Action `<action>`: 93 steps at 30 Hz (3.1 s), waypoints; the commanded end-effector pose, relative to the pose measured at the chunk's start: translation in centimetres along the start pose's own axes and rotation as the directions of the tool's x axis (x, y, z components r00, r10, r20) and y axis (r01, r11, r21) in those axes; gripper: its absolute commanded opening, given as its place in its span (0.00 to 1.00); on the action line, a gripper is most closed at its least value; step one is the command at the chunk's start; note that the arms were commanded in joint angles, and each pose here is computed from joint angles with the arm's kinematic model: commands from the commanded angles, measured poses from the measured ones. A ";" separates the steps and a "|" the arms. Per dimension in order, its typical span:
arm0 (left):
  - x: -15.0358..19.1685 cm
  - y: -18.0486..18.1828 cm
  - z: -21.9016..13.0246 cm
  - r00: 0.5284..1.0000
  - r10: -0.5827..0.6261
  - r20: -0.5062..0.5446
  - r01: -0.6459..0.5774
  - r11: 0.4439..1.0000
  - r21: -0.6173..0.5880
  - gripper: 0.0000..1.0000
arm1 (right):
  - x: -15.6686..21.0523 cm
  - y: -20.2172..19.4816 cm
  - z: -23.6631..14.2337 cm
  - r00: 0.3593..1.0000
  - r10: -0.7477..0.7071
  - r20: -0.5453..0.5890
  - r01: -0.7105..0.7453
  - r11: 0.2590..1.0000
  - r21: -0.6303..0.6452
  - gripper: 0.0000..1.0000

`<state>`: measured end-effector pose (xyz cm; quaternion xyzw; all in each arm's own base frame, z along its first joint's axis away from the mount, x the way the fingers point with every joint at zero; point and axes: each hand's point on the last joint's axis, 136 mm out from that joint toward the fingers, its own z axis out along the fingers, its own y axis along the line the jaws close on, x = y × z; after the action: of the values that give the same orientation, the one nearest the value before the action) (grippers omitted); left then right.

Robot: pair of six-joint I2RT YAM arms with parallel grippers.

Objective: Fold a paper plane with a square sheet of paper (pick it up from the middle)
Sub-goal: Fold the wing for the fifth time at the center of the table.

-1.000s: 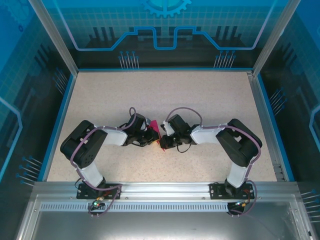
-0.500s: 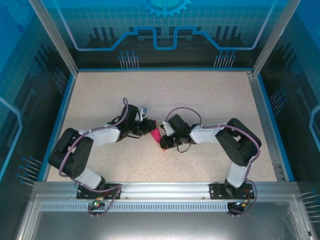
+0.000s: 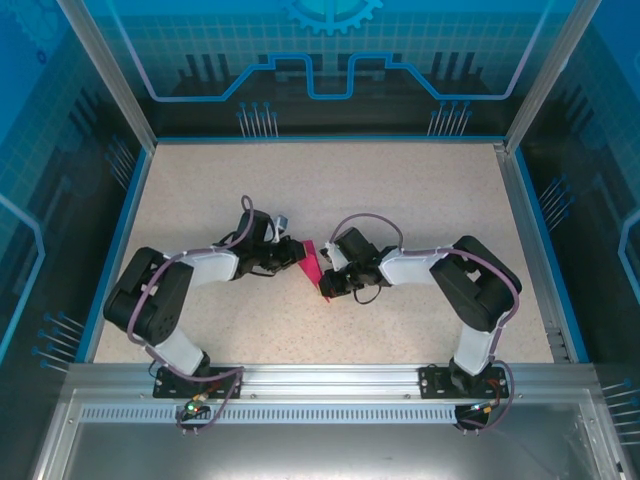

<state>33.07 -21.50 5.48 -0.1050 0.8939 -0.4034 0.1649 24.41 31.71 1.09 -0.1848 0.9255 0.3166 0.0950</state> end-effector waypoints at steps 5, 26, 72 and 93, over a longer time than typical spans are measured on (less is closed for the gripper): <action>0.2 1.2 1.4 1.000 -0.013 -0.012 0.014 1.000 0.007 0.18 | 4.8 -3.8 1.1 0.982 0.108 -0.158 -0.088 0.988 0.129 0.05; -0.5 3.8 2.3 1.000 0.010 -0.010 -0.011 0.998 -0.066 0.16 | 5.4 -4.0 1.2 0.979 0.111 -0.169 -0.090 0.988 0.129 0.05; -10.0 2.4 -2.7 0.988 0.073 0.139 -0.048 0.984 -0.173 0.16 | 6.6 -4.9 0.9 0.975 0.119 -0.190 -0.088 0.982 0.165 0.05; 3.3 0.0 2.5 0.997 -0.018 -0.072 0.014 0.998 -0.054 0.11 | 6.3 -4.8 0.9 0.973 0.143 -0.179 -0.115 0.981 0.158 0.04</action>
<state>31.43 -24.12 4.82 -0.0786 0.9086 -0.3819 0.1499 24.41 31.64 0.93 -0.1796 0.9248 0.3224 0.0924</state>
